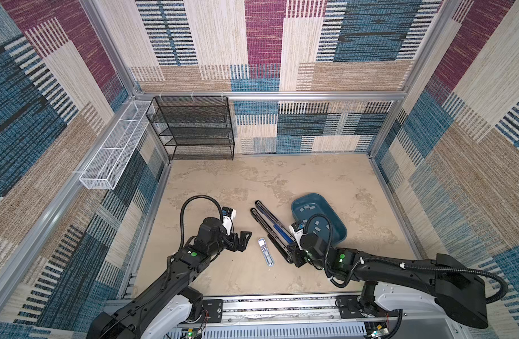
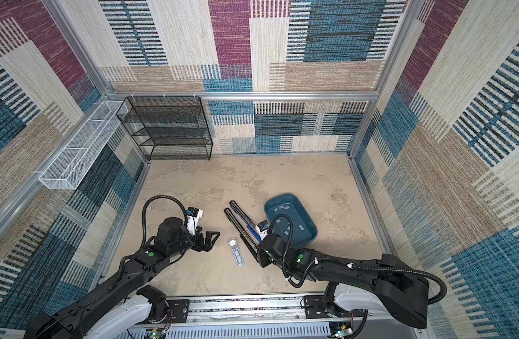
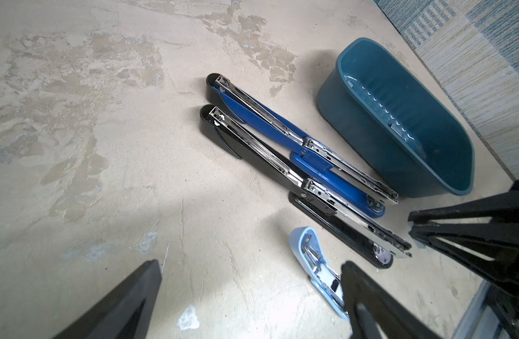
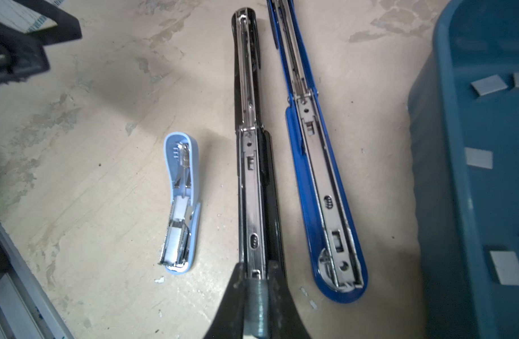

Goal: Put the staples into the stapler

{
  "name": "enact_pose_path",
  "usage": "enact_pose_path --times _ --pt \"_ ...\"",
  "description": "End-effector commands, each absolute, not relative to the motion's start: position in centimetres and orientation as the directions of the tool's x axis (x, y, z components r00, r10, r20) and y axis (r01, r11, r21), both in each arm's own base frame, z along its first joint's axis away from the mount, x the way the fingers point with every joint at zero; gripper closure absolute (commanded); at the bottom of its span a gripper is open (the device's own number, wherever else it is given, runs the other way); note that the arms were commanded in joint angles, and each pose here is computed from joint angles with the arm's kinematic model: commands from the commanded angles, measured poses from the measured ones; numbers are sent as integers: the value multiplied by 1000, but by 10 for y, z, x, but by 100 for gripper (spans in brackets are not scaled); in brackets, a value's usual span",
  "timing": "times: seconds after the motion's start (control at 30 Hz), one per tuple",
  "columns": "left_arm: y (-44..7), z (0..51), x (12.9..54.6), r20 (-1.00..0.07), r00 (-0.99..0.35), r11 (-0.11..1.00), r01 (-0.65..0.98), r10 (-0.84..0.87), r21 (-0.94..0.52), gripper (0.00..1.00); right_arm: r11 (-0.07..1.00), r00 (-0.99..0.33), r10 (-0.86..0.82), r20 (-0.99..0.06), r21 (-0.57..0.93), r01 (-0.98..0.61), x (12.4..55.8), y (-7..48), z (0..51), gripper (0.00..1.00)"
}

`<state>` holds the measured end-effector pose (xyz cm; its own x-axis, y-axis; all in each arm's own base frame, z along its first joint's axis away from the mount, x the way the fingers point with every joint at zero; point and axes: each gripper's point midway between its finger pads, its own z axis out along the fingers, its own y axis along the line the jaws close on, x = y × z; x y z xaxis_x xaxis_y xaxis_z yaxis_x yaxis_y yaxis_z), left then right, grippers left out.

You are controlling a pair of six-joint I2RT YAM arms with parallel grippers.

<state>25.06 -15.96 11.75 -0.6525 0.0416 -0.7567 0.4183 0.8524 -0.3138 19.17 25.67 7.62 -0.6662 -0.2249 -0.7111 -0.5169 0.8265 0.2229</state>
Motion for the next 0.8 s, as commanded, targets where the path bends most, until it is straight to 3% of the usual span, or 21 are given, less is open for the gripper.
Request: enact_pose_path --times 0.0,0.77 --pt "-162 125 255 -779 -626 848 437 46 -301 1 823 -634 -198 -747 225 -522 197 261 86 85" --pt "-161 122 258 -769 -637 855 425 49 -297 1 807 -621 -255 -741 191 -559 204 280 79 86"
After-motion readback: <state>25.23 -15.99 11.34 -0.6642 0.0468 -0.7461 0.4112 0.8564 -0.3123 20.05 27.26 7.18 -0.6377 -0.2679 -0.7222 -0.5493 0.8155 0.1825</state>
